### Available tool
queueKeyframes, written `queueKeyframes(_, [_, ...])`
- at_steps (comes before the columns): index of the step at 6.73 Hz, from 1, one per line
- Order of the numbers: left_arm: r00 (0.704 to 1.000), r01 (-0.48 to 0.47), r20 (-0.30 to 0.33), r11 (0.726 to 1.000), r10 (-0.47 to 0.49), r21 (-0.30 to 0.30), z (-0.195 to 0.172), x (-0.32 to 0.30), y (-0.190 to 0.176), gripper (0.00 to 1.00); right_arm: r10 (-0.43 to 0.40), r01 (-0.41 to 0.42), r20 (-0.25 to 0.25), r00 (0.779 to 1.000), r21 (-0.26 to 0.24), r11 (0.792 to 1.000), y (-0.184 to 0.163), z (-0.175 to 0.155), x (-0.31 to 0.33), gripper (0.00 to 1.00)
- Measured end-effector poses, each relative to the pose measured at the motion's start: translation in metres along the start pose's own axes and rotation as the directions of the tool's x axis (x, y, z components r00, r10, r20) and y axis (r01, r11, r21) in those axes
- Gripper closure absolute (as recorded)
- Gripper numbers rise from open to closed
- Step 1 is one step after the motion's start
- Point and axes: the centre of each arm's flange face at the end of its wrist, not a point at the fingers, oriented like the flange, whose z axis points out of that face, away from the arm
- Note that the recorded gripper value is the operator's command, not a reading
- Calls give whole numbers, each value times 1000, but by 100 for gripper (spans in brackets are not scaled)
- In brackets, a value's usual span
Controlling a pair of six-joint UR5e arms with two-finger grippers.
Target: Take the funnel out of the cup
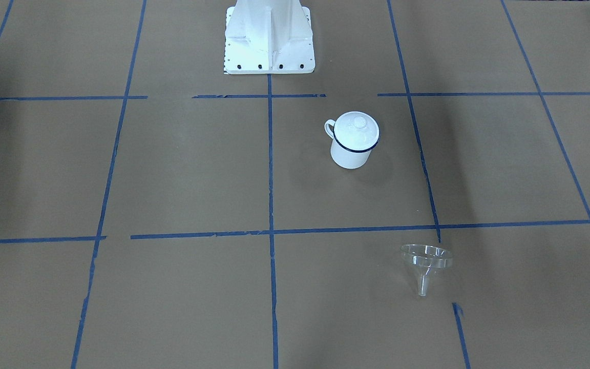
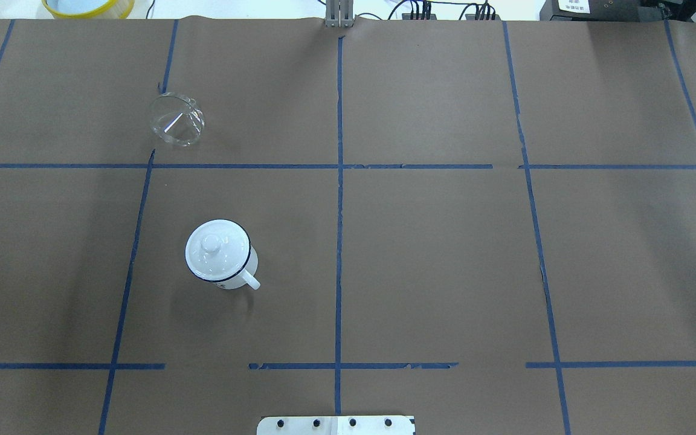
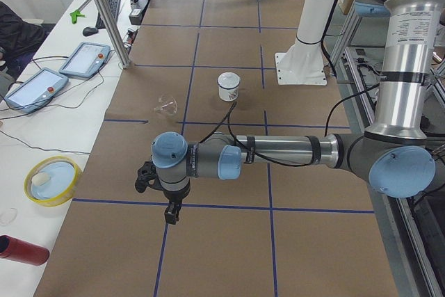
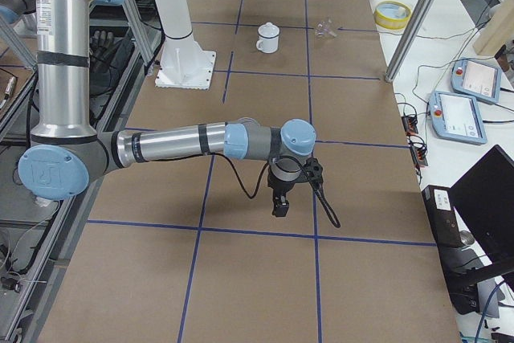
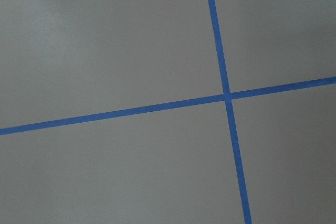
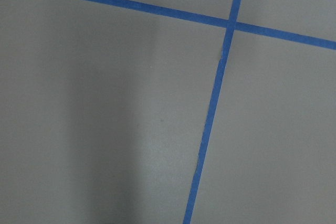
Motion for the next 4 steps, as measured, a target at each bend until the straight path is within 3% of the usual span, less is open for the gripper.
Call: queueKeyframes(4, [1000,0,2,1000,0,0,0,0,-1,0,1,-1,0,1000,-1,1000,0,0,0,0])
